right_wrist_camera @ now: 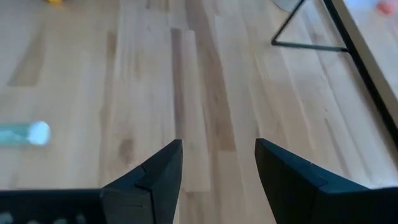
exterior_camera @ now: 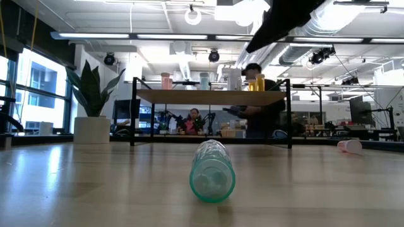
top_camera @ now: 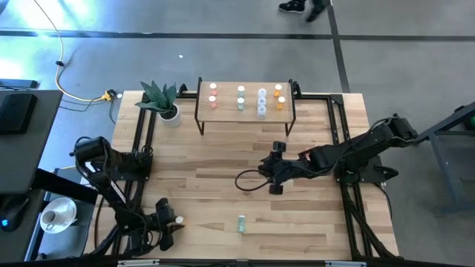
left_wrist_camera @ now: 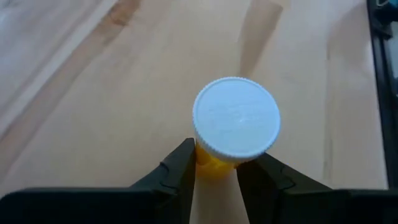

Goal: Pick and place medicine bottles onto shelf by color
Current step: Put the orange pill bottle aligned with the other orange pill bottles on the shelf

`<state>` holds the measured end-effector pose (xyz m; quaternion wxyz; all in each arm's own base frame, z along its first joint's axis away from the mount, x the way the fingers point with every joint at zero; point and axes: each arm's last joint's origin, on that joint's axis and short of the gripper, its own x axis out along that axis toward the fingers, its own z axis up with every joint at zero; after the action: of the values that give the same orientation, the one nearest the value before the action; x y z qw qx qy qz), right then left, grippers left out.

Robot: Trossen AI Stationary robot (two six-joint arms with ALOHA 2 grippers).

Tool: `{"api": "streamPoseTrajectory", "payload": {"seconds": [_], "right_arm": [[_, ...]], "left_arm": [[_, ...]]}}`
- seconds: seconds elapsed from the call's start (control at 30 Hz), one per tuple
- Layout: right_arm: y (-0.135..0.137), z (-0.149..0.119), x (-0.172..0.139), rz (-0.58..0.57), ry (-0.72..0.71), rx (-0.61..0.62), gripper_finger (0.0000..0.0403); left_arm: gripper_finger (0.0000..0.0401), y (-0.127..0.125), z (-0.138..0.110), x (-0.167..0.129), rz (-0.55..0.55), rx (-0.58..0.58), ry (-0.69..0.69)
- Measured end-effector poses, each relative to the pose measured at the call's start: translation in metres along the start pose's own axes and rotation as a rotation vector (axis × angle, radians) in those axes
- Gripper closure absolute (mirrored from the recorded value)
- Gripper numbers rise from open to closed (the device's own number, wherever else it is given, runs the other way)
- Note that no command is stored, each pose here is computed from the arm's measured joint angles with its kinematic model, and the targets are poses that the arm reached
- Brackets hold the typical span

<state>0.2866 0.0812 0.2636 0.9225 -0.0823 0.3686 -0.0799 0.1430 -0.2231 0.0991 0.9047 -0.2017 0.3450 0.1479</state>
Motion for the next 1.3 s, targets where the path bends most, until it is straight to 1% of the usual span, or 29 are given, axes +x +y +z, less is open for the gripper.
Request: {"api": "streamPoseTrajectory", "payload": {"seconds": [0.33, 0.47, 0.6, 0.83, 1.0, 1.17, 1.3], "right_arm": [[0.003, 0.007, 0.000, 0.087, -0.061, 0.031, 0.0210], [0.007, 0.013, -0.001, 0.190, -0.111, 0.075, 0.0210], [0.009, 0.020, -0.003, 0.278, -0.167, 0.108, 0.0210], [0.009, 0.023, -0.004, 0.283, -0.201, 0.093, 0.0210], [0.008, 0.023, -0.003, 0.231, -0.207, 0.098, 0.0209], [0.008, 0.024, -0.004, 0.233, -0.212, 0.124, 0.0196], [0.013, 0.023, -0.006, 0.244, -0.214, 0.112, 0.0177]], "left_arm": [[0.0306, 0.004, 0.015, 0.014, 0.054, 0.031, -0.013], [0.0306, 0.006, 0.026, 0.022, 0.085, 0.060, -0.015], [0.0306, 0.006, 0.041, 0.032, 0.114, 0.119, -0.006], [0.0306, -0.003, 0.079, 0.051, 0.104, 0.246, 0.072], [0.0306, -0.008, 0.114, 0.064, 0.066, 0.369, 0.106], [0.0306, -0.010, 0.153, 0.076, 0.041, 0.487, 0.092], [0.0306, -0.006, 0.181, 0.083, 0.036, 0.553, 0.073]]}}
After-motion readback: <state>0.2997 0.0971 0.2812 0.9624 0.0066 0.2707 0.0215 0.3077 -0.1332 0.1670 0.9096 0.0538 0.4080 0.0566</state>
